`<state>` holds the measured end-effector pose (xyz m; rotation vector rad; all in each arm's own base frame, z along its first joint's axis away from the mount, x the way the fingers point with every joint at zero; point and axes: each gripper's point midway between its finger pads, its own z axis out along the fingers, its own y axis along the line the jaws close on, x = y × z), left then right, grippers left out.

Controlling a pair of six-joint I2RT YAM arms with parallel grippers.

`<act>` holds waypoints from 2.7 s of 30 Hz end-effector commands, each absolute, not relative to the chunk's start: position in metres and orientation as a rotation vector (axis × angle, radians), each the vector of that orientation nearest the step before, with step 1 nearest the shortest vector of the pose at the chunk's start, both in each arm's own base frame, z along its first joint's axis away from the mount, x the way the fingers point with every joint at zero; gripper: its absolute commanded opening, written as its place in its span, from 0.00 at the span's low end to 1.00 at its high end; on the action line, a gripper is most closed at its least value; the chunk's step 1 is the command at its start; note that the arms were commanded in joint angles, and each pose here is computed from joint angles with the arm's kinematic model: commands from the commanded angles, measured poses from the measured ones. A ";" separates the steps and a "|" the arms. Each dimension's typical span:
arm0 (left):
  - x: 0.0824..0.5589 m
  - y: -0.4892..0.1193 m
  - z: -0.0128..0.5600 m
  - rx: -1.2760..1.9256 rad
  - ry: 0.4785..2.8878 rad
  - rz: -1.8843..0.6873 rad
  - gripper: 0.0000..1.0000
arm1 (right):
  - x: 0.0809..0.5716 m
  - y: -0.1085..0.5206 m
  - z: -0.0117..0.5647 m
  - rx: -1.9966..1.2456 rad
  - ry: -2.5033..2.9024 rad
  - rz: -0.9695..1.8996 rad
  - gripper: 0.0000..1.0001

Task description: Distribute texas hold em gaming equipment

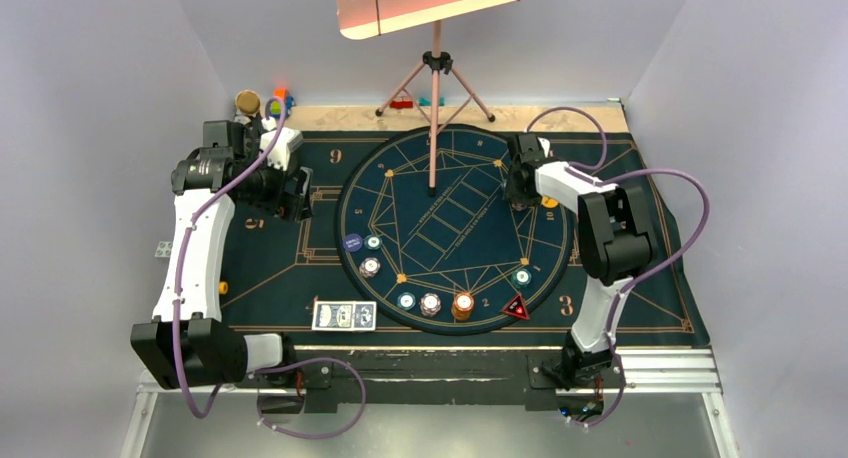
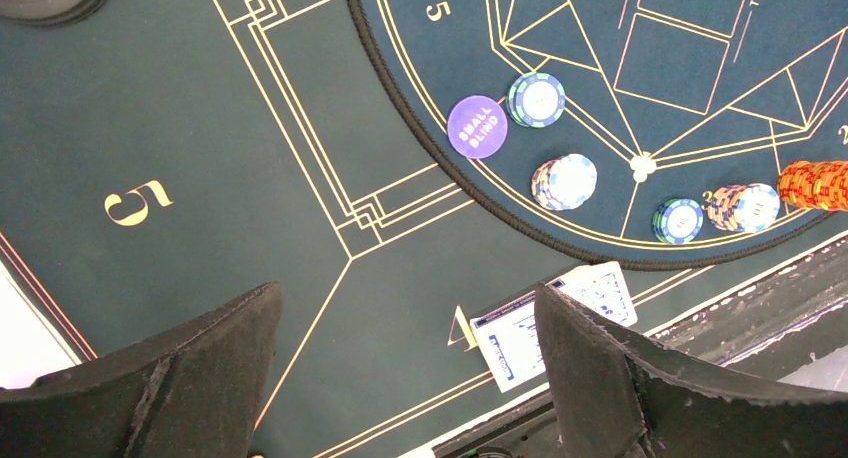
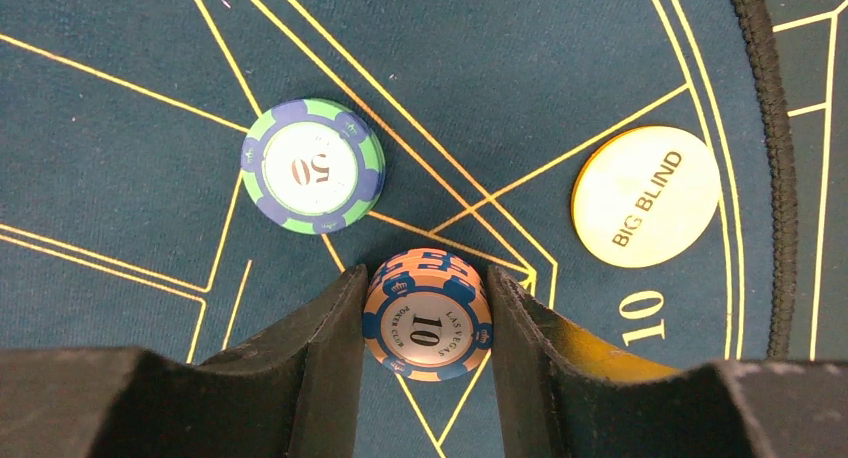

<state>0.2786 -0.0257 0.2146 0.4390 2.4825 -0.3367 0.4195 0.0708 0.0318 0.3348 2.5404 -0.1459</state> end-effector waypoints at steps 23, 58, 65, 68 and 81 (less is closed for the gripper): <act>0.272 -0.029 0.224 0.471 2.456 -0.357 1.00 | 0.339 0.206 0.149 -0.287 2.345 0.266 0.69; 0.273 -0.024 0.221 0.464 2.462 -0.324 1.00 | 0.161 0.316 0.045 -1.328 2.423 0.447 0.67; 0.272 -0.024 0.221 0.465 2.460 -0.319 1.00 | 0.162 0.316 0.050 -1.307 2.411 0.448 0.46; 0.272 -0.024 0.221 0.468 2.458 -0.315 1.00 | 0.161 0.317 0.051 -1.305 2.410 0.460 0.34; 0.272 -0.023 0.224 0.471 2.450 -0.309 1.00 | 0.207 0.299 0.129 -0.979 2.315 0.473 0.06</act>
